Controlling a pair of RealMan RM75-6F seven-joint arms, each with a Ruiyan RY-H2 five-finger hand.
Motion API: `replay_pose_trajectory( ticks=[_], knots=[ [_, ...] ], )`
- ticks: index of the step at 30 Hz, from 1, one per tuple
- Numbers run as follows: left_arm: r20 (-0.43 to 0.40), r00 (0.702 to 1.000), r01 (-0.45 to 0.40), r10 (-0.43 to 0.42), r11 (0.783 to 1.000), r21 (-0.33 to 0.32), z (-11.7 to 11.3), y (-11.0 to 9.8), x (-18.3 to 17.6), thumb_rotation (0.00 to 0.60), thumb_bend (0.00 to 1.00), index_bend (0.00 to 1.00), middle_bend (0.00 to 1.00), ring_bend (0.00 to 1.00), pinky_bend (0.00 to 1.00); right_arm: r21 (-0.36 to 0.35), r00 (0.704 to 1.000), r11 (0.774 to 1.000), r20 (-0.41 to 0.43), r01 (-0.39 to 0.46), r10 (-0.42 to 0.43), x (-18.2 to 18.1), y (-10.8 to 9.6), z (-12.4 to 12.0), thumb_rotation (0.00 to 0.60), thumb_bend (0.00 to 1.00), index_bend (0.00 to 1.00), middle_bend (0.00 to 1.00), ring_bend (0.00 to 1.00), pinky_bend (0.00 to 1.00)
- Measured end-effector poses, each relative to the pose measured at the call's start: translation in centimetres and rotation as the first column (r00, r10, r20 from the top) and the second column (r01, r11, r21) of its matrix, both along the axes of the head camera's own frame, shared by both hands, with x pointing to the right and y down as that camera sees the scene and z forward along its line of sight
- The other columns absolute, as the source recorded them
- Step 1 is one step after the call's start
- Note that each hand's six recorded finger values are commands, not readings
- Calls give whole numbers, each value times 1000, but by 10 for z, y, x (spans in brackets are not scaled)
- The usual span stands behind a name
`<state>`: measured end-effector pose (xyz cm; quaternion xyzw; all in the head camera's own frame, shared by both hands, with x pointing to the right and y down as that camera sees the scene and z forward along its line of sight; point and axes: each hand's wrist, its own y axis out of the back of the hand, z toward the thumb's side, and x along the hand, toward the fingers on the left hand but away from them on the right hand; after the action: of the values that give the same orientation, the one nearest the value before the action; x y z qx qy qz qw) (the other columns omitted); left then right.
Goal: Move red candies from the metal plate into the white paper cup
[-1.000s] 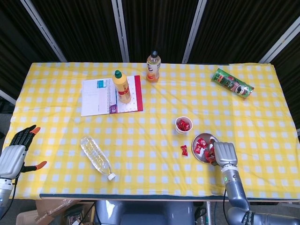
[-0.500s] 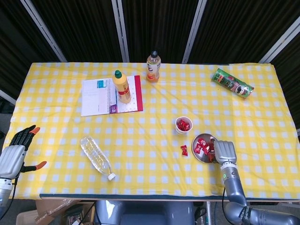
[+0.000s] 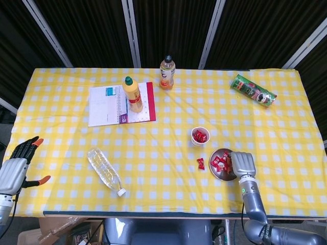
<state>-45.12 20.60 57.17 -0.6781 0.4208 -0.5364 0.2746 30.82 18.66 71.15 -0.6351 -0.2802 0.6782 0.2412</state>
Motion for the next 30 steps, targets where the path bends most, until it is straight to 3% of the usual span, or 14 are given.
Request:
replay_pose_trajectory(
  ticks=[17,30],
  knots=[
    [-5,1000,-1,1,1000,2,-1,0,2,600,37,0,0,0,0,116,997,993,79,-1,-9,-13,-21,-34,600,461,688,803,875,958],
    [-5,1000,4,-4,1000,-2,0,-1,2,600,37,0,0,0,0,206,982,979,184,3,-41,-51,-60,-70,600,461,688,804,875,958]
  ],
)
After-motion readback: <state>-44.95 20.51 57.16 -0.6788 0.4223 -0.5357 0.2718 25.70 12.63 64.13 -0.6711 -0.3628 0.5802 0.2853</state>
